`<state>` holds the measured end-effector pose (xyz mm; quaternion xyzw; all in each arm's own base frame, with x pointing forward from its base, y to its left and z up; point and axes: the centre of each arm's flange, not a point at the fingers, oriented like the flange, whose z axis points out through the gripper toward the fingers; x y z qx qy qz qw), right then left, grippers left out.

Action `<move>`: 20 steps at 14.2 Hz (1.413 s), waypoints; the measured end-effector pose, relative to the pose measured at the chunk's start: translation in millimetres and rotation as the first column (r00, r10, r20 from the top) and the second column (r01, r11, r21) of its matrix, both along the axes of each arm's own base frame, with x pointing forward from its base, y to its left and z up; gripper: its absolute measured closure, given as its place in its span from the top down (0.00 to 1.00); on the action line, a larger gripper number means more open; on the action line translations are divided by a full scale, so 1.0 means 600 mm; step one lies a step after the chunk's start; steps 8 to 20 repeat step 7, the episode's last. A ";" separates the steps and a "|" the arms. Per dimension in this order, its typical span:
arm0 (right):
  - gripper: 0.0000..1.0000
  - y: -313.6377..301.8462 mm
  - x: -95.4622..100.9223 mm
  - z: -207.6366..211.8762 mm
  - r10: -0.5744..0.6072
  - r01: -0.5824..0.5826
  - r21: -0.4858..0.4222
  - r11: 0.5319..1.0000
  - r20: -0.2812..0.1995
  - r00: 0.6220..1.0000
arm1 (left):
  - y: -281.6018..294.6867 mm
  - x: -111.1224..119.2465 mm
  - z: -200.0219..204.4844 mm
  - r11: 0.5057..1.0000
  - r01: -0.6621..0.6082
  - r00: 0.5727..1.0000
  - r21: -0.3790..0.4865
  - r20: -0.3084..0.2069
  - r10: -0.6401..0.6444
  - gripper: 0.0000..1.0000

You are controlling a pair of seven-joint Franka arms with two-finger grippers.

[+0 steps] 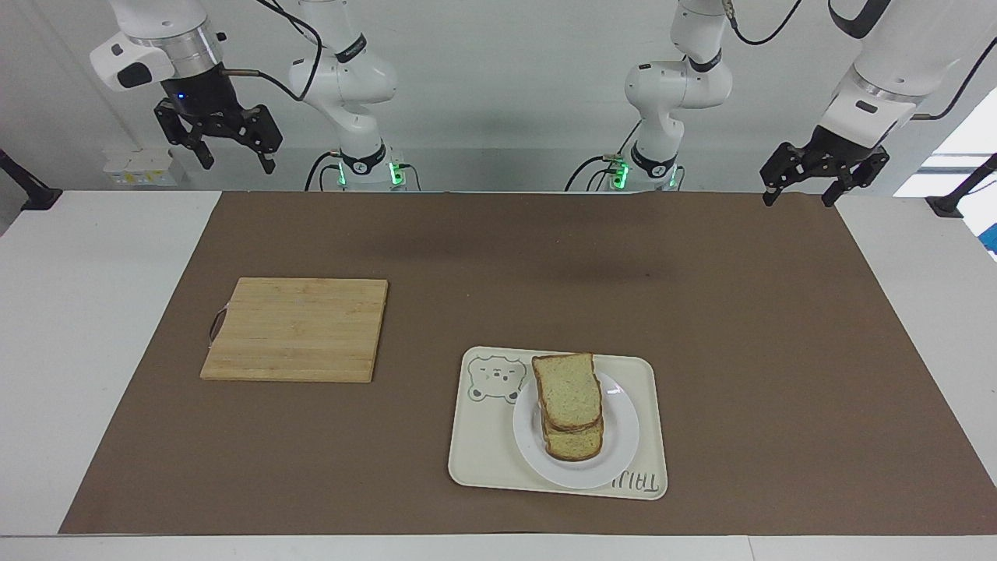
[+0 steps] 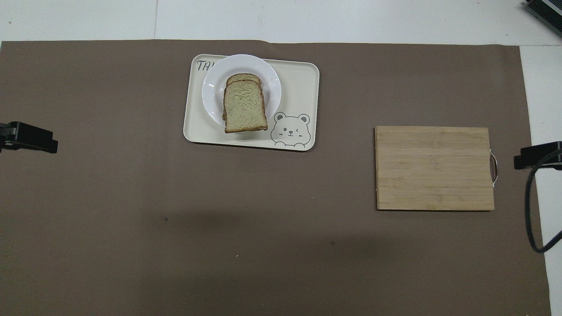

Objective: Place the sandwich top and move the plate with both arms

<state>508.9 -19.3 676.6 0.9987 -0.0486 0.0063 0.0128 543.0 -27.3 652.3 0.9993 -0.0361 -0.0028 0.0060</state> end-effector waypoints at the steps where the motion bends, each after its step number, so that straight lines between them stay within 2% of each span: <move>1: 1.00 0.000 0.000 0.000 0.000 0.000 0.000 1.000 0.000 1.000 | 0.001 0.000 0.000 1.000 0.001 1.000 0.000 0.002 -0.001 1.00; 20: 1.00 0.000 0.000 0.000 0.000 0.000 0.000 1.000 0.000 1.000 | 0.002 0.001 0.000 1.000 0.004 1.000 0.000 0.005 -0.004 1.00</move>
